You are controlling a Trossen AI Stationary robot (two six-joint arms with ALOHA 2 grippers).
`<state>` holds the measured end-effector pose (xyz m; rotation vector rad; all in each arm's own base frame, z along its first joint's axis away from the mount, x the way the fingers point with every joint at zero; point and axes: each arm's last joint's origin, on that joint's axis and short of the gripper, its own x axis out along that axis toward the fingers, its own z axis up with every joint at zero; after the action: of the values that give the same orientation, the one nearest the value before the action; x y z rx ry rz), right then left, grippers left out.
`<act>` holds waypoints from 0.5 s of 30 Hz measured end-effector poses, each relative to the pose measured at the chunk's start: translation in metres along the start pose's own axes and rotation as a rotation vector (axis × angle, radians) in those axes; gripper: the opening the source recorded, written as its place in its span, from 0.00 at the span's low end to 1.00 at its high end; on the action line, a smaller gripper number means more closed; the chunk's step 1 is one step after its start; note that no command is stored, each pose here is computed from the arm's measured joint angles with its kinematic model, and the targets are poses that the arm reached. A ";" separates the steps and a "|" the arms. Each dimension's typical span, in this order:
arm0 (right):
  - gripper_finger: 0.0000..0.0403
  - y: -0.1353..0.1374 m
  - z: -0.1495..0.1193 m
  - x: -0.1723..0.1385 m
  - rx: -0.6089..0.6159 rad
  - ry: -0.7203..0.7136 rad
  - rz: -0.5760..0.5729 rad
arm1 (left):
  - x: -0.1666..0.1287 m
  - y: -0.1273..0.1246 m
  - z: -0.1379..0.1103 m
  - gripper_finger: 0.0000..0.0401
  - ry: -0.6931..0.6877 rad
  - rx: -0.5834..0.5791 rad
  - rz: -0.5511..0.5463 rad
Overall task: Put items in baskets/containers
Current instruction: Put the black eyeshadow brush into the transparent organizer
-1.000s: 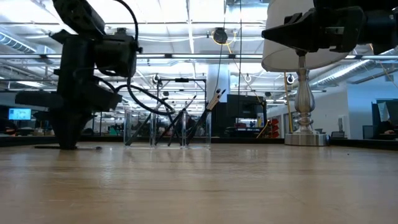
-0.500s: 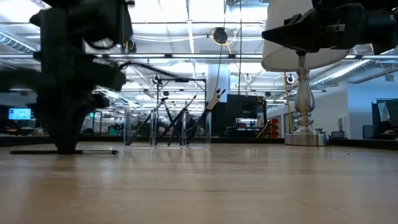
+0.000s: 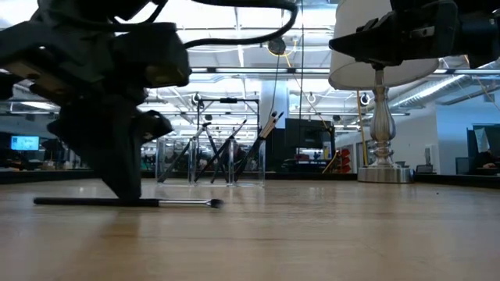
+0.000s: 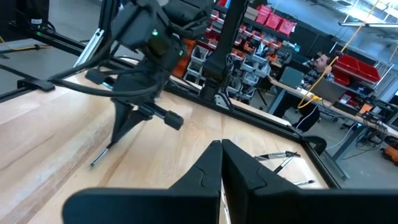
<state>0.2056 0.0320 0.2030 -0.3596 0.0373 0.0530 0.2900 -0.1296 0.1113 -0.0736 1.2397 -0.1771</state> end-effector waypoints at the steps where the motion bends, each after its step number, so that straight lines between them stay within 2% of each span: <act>1: 0.00 0.000 0.000 0.000 0.000 0.001 0.000 | 0.001 -0.001 0.002 0.01 0.002 -0.001 0.003; 10: 0.00 0.001 -0.002 0.000 0.000 0.016 0.006 | -0.005 -0.004 0.026 0.02 -0.011 0.014 0.037; 15: 0.00 0.004 -0.005 0.001 0.082 0.038 0.058 | -0.006 -0.001 0.029 0.01 -0.029 -0.012 0.060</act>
<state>0.2065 0.0334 0.1967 -0.2777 0.0872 0.1020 0.3160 -0.1304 0.1263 -0.0492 1.2128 -0.1167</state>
